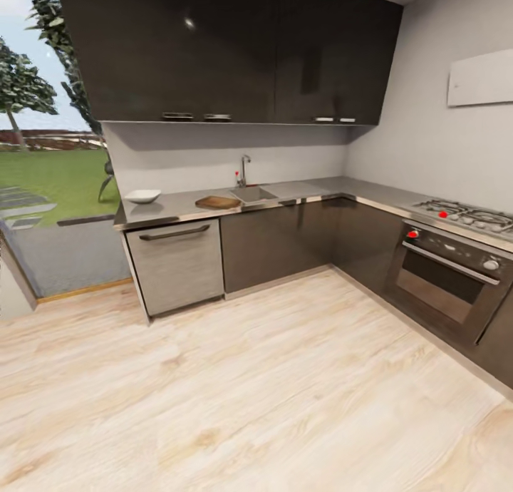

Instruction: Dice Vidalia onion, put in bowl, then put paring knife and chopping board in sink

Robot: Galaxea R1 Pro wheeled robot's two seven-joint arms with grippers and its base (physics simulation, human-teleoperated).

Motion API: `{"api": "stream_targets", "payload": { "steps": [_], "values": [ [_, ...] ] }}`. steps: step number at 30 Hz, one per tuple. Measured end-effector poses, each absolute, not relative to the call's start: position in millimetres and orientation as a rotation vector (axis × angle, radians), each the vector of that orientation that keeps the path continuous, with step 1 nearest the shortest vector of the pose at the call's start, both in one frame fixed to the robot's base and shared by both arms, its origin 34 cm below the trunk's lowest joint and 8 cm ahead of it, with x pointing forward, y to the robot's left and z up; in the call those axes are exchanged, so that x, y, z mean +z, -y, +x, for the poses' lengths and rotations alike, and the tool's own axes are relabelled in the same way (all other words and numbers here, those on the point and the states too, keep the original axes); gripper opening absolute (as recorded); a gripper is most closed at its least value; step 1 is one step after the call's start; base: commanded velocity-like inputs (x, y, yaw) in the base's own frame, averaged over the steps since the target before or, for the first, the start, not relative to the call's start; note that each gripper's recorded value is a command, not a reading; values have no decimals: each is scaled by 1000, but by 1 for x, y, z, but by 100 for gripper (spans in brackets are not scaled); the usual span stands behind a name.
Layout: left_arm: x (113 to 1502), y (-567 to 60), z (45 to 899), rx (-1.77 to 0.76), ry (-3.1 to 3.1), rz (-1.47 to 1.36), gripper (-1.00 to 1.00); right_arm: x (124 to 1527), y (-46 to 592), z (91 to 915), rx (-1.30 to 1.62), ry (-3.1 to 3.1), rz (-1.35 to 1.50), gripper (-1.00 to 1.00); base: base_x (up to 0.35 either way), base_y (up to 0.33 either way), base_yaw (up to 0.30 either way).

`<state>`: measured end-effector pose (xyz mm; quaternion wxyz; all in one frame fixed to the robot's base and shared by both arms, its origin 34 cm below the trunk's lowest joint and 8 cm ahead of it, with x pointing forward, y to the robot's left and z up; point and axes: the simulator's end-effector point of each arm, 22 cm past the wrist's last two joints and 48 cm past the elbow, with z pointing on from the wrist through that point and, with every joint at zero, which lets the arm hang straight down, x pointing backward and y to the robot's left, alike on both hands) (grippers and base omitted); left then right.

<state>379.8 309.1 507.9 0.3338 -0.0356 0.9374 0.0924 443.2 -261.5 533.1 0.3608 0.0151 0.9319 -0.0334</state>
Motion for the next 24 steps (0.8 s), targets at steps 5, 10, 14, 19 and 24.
{"api": "stream_targets", "payload": {
  "steps": [5, 10, 14, 19, 24],
  "values": [
    [508, -309, 380, 241, -2447, -93, 100, 533, 262, 444, -87, -2401, 38, 100, 321, -148, 123],
    [508, -309, 380, 241, -2447, -93, 100, 533, 262, 443, -86, -2401, 39, 100, 313, -161, 123],
    [508, -309, 380, 241, -2447, -92, 100, 533, 262, 443, -86, -2402, 39, 100, 306, -172, 123],
    [508, -309, 380, 241, -2447, -91, 100, 533, 262, 443, -86, -2401, 39, 100, 296, -190, 124],
    [508, -309, 380, 241, -2447, -91, 100, 533, 262, 443, -86, -2402, 39, 100, 285, -213, 125]
  ]
}}
